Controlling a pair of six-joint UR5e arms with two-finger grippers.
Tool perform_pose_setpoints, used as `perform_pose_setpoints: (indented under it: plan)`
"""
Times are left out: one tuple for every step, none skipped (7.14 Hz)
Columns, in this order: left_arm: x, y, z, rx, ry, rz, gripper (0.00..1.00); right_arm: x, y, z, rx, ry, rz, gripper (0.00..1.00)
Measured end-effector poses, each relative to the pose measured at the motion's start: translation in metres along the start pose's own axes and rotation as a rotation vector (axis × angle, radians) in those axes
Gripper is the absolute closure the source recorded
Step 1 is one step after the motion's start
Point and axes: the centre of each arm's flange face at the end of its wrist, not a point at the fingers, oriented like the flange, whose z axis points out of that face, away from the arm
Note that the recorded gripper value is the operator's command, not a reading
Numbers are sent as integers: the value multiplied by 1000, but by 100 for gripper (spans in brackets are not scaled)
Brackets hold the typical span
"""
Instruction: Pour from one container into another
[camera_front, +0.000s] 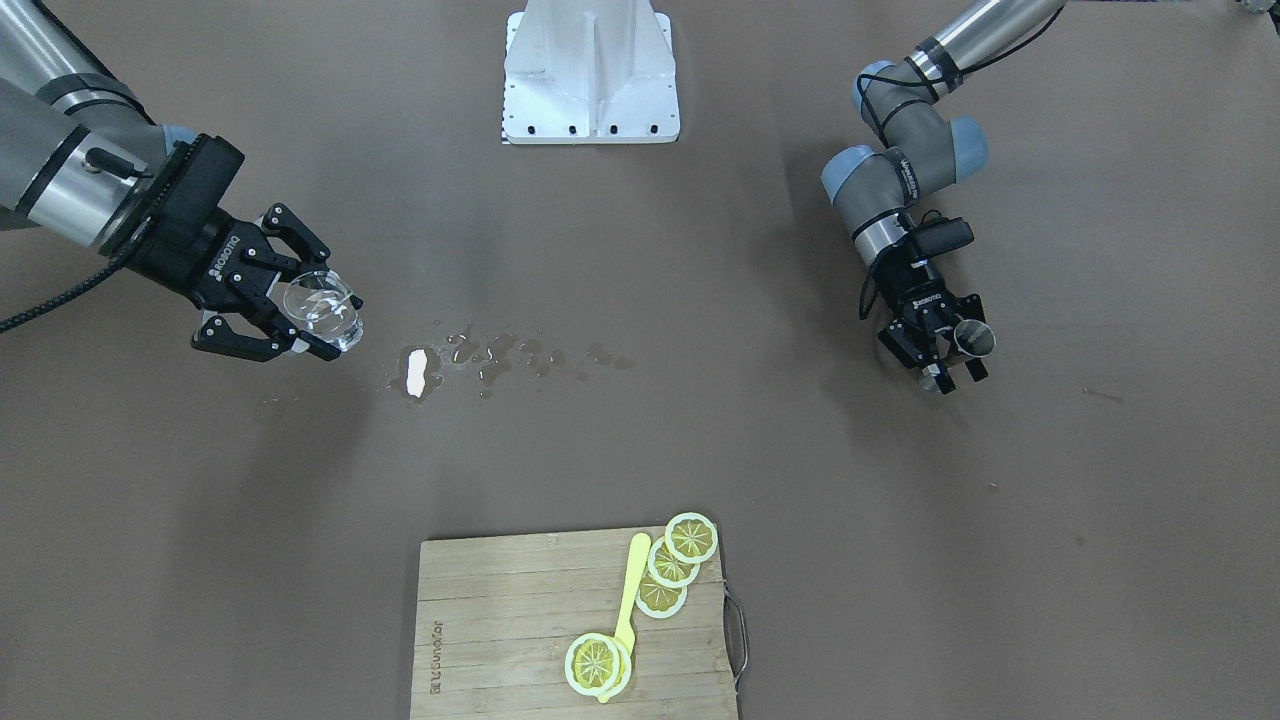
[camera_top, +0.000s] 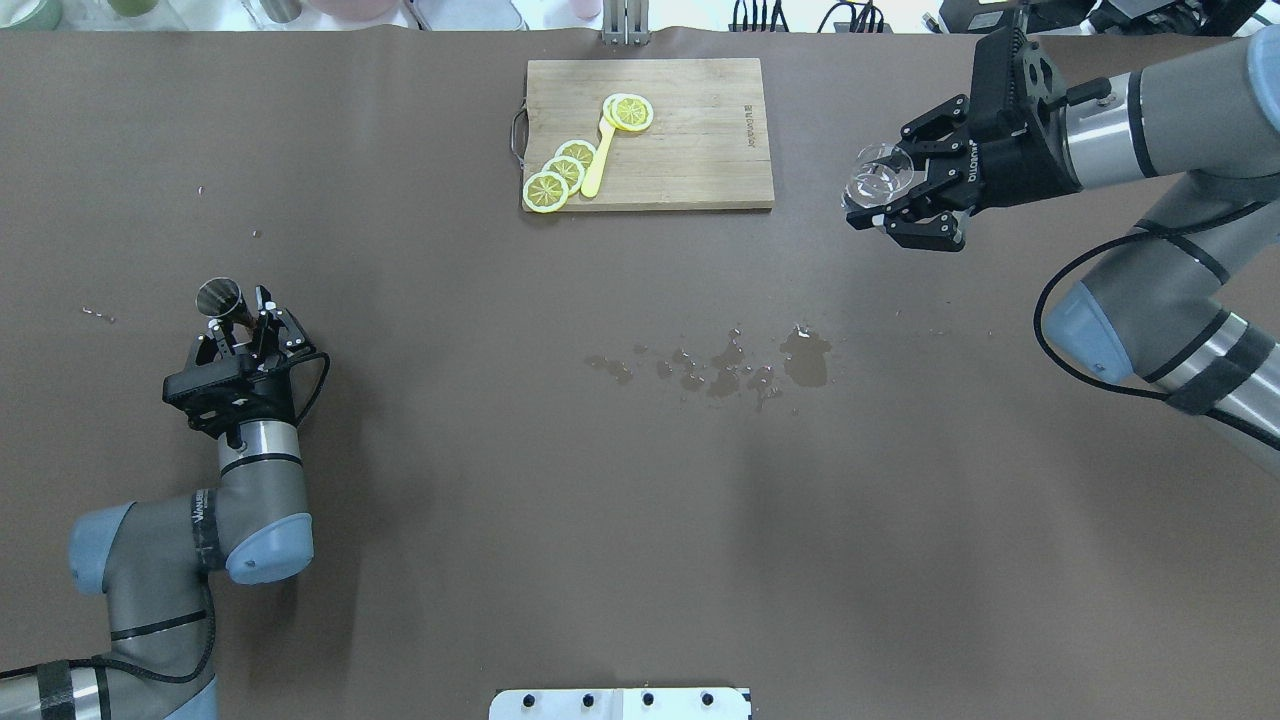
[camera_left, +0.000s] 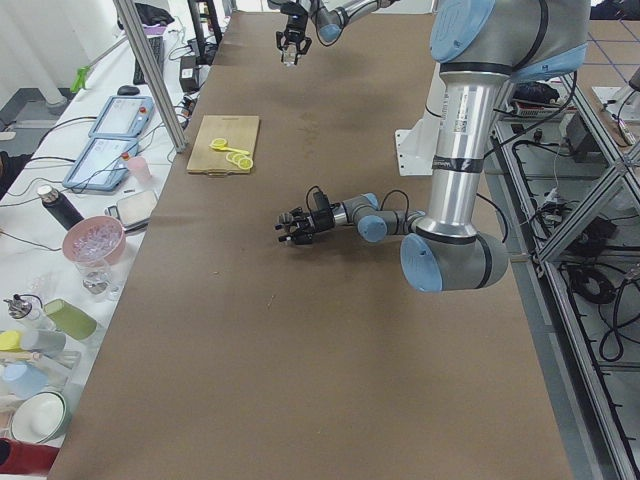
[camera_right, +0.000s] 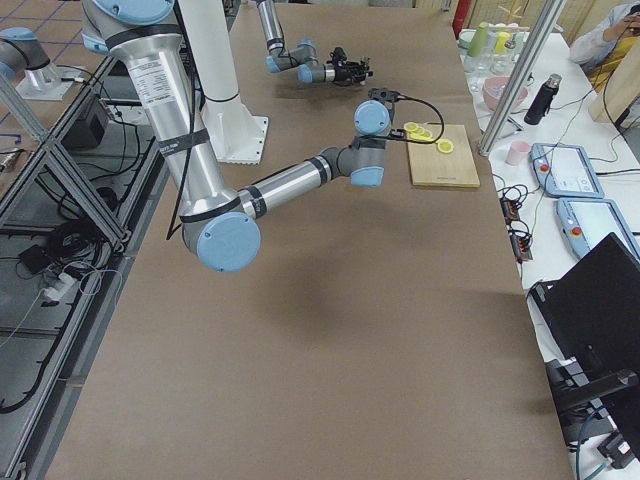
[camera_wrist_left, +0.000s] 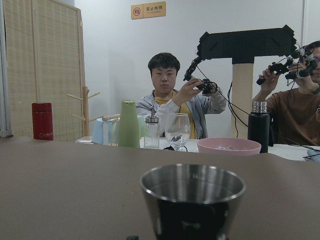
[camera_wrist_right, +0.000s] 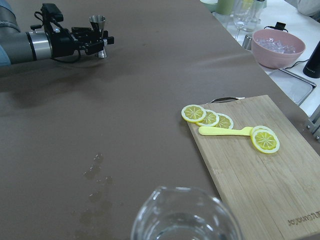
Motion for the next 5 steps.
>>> perform_pose_setpoints:
  plan:
    - [0,0,0,-3,-1,-3,94,-6,-7,-1,-3,-4,4,100]
    - [1,-1,0,-6,-1,-5,100,-9,-9,1,-6,-9,7,100]
    - [2,-2,-1,-8,0,-8,100,-12,-9,5,-10,-15,10,100]
    - [5,-7,-2,-10,4,-19,100,-15,-8,9,-13,-23,13,100]
    - [9,-14,-4,-11,10,-34,100,-17,-7,12,-16,-29,15,100]
